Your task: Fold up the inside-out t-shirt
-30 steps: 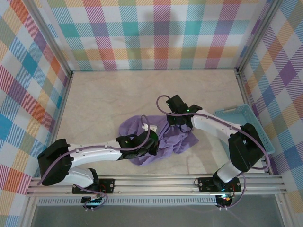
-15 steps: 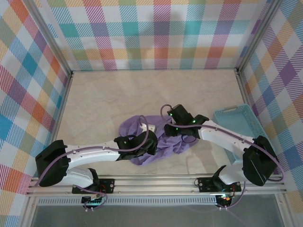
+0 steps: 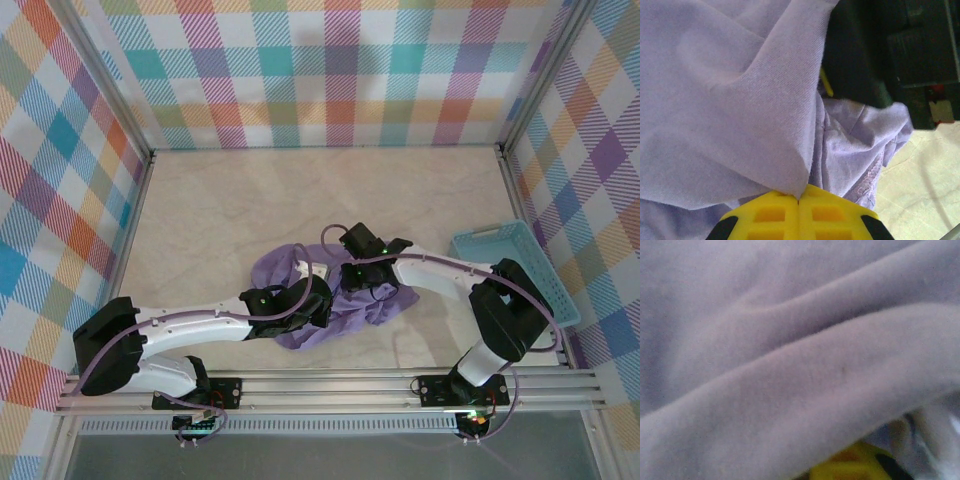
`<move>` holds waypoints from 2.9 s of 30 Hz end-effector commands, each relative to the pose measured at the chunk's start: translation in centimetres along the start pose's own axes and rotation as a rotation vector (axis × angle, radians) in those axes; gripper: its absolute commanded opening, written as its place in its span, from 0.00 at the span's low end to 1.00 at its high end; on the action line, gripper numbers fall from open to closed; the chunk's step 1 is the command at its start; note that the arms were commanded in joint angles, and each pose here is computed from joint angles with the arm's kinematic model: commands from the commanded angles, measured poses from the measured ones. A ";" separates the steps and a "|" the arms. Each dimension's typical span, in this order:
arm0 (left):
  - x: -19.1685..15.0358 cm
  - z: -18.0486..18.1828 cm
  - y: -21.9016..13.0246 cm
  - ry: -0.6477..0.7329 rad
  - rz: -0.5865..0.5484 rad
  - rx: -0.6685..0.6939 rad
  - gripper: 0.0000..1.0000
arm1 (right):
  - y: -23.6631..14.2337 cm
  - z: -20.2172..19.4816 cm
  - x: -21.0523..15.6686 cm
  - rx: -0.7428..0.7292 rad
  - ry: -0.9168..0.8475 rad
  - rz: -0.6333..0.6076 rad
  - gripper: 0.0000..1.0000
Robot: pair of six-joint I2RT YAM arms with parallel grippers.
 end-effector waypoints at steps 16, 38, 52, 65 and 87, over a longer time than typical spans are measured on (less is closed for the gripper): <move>2.5 4.3 -0.2 -0.117 -0.042 0.156 0.20 | -7.5 -0.3 -1.1 0.093 -0.014 -0.208 0.00; 3.9 -3.6 4.0 0.212 0.108 0.086 0.64 | -7.5 -1.7 -5.9 0.098 0.084 -0.203 0.00; 8.3 1.1 6.5 0.046 0.034 0.266 0.03 | -7.3 -1.4 -7.5 0.114 0.074 -0.192 0.00; 8.3 4.6 9.1 -0.102 0.141 0.293 0.00 | -5.4 -2.6 -12.0 0.070 0.197 -0.129 0.00; 5.1 -1.1 6.2 -0.004 0.108 0.094 0.09 | -4.3 -2.4 -2.0 0.074 0.165 -0.108 0.41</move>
Point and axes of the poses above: each hand's point on the last joint's axis, 136 mm out from that joint toward the fingers, its own y axis out along the fingers, its own z axis along the line the jaws close on, x = y × z, the point moved 2 cm from there along -y, back along the fingers, and after that the axes turned 6 degrees about -y, right-handed, at the moved point
